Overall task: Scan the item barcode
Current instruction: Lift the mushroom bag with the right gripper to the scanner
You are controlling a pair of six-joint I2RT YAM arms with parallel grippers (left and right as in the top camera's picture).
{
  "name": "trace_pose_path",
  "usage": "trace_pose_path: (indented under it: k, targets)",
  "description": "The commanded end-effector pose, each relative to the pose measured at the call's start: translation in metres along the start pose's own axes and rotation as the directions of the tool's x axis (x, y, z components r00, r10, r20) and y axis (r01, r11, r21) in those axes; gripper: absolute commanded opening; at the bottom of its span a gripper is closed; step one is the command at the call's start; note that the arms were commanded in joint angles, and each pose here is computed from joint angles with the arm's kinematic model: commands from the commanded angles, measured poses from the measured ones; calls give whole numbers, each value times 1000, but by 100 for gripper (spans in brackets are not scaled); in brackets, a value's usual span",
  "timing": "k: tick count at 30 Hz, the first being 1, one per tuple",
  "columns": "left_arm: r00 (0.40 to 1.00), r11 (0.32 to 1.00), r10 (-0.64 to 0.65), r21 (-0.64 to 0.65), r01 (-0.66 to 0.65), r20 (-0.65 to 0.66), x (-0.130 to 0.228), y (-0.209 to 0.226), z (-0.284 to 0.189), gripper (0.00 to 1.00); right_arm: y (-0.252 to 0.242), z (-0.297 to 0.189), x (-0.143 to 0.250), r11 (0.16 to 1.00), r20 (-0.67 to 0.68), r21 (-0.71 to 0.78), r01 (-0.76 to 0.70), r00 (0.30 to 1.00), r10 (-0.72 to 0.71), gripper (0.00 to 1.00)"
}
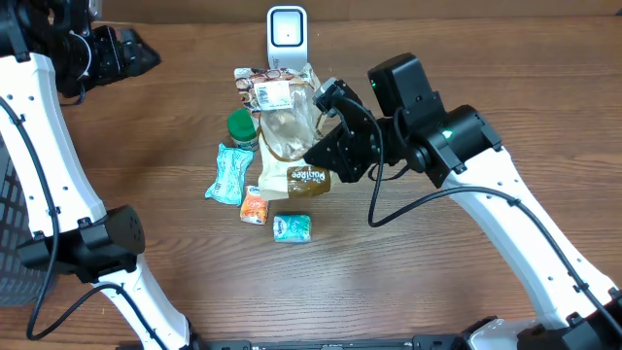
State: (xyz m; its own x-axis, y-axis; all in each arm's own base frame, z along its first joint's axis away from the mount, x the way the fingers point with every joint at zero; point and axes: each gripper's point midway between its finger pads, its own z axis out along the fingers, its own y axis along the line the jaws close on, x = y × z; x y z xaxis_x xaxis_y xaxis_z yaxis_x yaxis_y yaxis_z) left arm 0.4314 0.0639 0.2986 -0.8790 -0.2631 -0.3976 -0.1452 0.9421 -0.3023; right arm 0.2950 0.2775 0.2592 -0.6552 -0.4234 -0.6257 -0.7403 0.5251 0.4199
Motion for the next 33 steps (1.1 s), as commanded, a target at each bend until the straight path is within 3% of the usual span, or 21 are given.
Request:
trace_pose_path:
  k: [1, 8, 14, 16, 19, 22, 26, 33]
  targets:
    - [1000, 1000, 6, 3, -6, -5, 1, -3, 1, 100, -36, -17, -14, 956, 58, 286, -57, 997, 42, 4]
    - [1000, 1000, 6, 3, -6, -5, 1, -3, 1, 100, -101, -30, -26, 762, 148, 629, -152, 986, 74, 4]
    - [1000, 1000, 6, 4, -6, -5, 1, -3, 1, 100, -126, -35, -54, 673, 162, 736, -68, 984, -78, 4]
    - [1000, 1000, 6, 4, -6, -5, 1, -3, 1, 100, -136, -39, -62, 621, 147, 783, -37, 981, -127, 4]
    - [1000, 1000, 6, 4, -6, -5, 1, -3, 1, 100, -157, -56, -74, 476, 160, 877, -65, 974, -162, 4]
    - [1000, 1000, 6, 4, -6, -5, 1, -3, 1, 100, -167, -65, -86, 416, 152, 908, -59, 969, -194, 4]
    - [1000, 1000, 6, 4, -6, -5, 1, -3, 1, 100, -190, -83, -117, 248, 62, 968, 17, 950, -307, 4]
    - [1000, 1000, 6, 4, -6, -5, 1, -3, 1, 100, -241, -60, -133, -98, -316, 949, 301, 885, -342, 4]
